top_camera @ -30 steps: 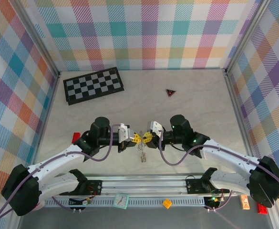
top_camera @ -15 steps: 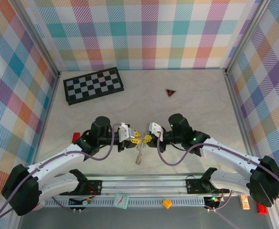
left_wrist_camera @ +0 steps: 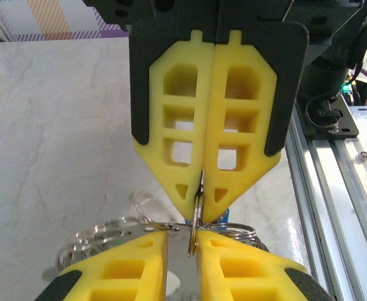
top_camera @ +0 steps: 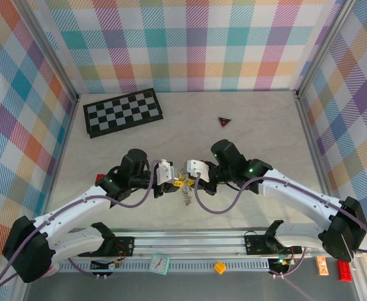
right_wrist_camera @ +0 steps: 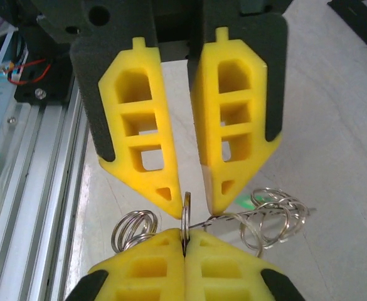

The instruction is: Put the keys on the keyring

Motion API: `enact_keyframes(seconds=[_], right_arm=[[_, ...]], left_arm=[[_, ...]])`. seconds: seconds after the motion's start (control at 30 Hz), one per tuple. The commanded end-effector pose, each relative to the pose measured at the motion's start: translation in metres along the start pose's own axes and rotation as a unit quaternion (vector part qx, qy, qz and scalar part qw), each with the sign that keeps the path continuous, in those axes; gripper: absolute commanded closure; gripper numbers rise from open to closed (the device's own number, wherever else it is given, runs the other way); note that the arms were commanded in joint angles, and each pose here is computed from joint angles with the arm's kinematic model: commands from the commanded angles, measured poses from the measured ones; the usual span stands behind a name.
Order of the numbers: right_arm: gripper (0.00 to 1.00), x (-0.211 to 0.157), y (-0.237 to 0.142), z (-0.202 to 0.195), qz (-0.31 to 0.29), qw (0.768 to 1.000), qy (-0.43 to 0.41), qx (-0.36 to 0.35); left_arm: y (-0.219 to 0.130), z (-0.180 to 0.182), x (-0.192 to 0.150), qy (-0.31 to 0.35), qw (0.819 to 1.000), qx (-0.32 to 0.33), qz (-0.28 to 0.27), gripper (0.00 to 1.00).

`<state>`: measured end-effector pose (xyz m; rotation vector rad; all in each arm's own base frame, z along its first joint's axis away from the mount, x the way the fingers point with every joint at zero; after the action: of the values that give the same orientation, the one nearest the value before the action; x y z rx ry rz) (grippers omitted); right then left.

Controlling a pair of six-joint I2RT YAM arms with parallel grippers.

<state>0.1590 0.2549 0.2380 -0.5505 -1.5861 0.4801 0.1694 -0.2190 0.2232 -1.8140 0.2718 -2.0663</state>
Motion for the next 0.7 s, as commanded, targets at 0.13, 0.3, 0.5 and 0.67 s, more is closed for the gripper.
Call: enact_keyframes(seconds=[0.13,0.3,0.5,0.67], right_arm=[[1.00,0.015,-0.003,0.005,0.003,0.999,-0.036,0.017],[0.84,0.009,-0.010,0.004,-0.045,0.999,0.001,-0.004],[0.78,-0.006,-0.012,0.006,-0.118,0.992,0.050,0.001],[0.77,-0.013,-0.008,0.006,-0.127,0.990,0.064,0.002]], left_arm=[[0.000,-0.001,0.012,0.019,1.000,-0.012,-0.007,0.96],[-0.003,-0.005,0.012,0.021,1.000,-0.012,-0.015,1.00],[-0.001,-0.010,0.013,0.013,0.997,-0.022,-0.073,1.00],[0.000,-0.013,0.011,0.018,0.995,-0.033,-0.089,1.00]])
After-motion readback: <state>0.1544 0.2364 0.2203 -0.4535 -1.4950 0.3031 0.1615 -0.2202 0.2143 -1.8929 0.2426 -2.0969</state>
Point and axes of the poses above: each hand's point on the last joint's axis, 136 mm out from that joint toward the fingers, its own y axis out along the fingers, its own z axis along the line the jaws close on, x = y × z, the point moved 7 cm from there along -y, back along the fingers, and after that the axes turned 2 degrees about y, right-handed, at the moved point
